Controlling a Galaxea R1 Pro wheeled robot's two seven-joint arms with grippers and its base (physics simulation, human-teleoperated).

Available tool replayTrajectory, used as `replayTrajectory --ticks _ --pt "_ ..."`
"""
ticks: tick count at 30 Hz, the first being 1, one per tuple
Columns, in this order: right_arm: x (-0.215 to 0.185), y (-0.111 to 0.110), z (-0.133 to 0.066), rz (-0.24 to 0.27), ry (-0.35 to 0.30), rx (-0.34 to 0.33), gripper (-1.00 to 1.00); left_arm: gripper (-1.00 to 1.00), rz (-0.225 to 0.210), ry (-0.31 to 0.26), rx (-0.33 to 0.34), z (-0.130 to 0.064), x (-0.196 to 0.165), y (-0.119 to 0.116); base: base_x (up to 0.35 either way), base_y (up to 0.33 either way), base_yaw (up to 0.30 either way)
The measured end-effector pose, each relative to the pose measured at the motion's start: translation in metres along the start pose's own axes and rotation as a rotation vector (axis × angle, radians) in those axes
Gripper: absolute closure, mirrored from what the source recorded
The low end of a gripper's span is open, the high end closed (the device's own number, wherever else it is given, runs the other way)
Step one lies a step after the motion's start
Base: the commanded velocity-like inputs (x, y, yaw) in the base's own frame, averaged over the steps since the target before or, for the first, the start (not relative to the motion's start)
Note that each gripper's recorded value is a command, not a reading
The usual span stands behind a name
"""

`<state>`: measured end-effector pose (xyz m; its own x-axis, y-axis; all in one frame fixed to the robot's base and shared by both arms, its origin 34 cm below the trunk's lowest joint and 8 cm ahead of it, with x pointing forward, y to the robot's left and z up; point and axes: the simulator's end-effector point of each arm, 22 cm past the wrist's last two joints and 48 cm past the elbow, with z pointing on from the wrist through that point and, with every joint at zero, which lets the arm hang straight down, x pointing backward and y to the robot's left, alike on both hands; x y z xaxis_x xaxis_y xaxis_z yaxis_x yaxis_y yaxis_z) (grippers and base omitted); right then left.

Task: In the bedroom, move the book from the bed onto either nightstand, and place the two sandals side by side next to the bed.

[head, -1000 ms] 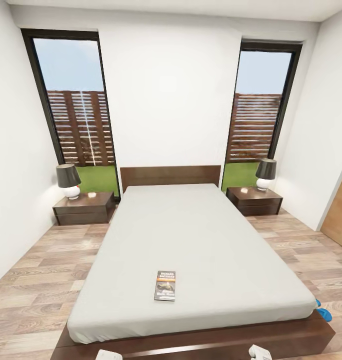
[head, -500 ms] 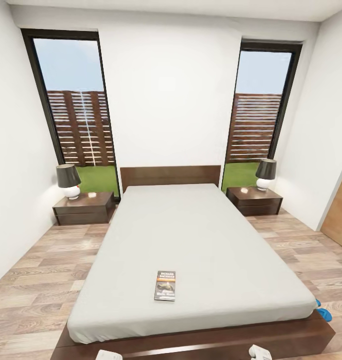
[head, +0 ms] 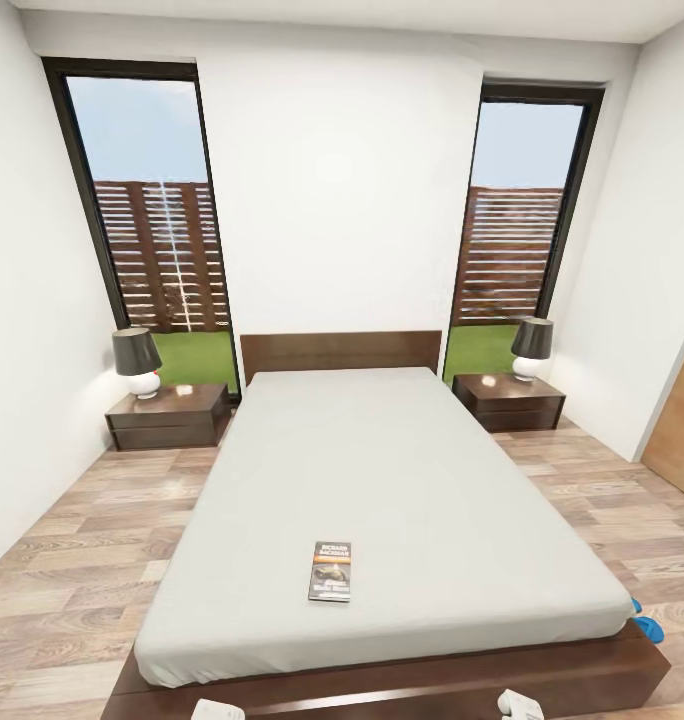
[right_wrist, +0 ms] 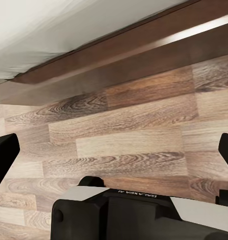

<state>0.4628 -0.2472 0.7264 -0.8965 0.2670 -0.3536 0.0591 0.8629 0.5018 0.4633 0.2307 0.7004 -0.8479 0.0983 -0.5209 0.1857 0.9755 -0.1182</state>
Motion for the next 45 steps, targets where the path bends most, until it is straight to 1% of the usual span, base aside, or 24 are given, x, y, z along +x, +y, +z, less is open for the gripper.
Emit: replayTrajectory --ticks 14,22,37,45 --pt "0.0001 0.0004 0.0002 0.0 0.0 -0.001 -1.0 -1.0 -0.003 -0.002 -0.002 -0.0002 -0.0003 0.0012 0.001 0.0 0.0" --pt "0.0002 0.0005 -0.0002 0.0 0.0 -0.001 -1.0 -1.0 -0.005 -0.003 -0.003 -0.0006 -0.0004 0.0014 0.22 0.0 0.0" --pt "0.0001 0.0004 0.0001 0.0 0.0 -0.001 -1.0 -1.0 -0.006 -0.002 -0.003 -0.0002 -0.0004 0.0015 0.017 0.0 0.0" --pt "0.0002 0.0005 -0.0002 0.0 0.0 -0.001 -1.0 -1.0 -0.005 -0.003 -0.004 -0.0006 -0.0004 0.0016 0.251 0.0 0.0"
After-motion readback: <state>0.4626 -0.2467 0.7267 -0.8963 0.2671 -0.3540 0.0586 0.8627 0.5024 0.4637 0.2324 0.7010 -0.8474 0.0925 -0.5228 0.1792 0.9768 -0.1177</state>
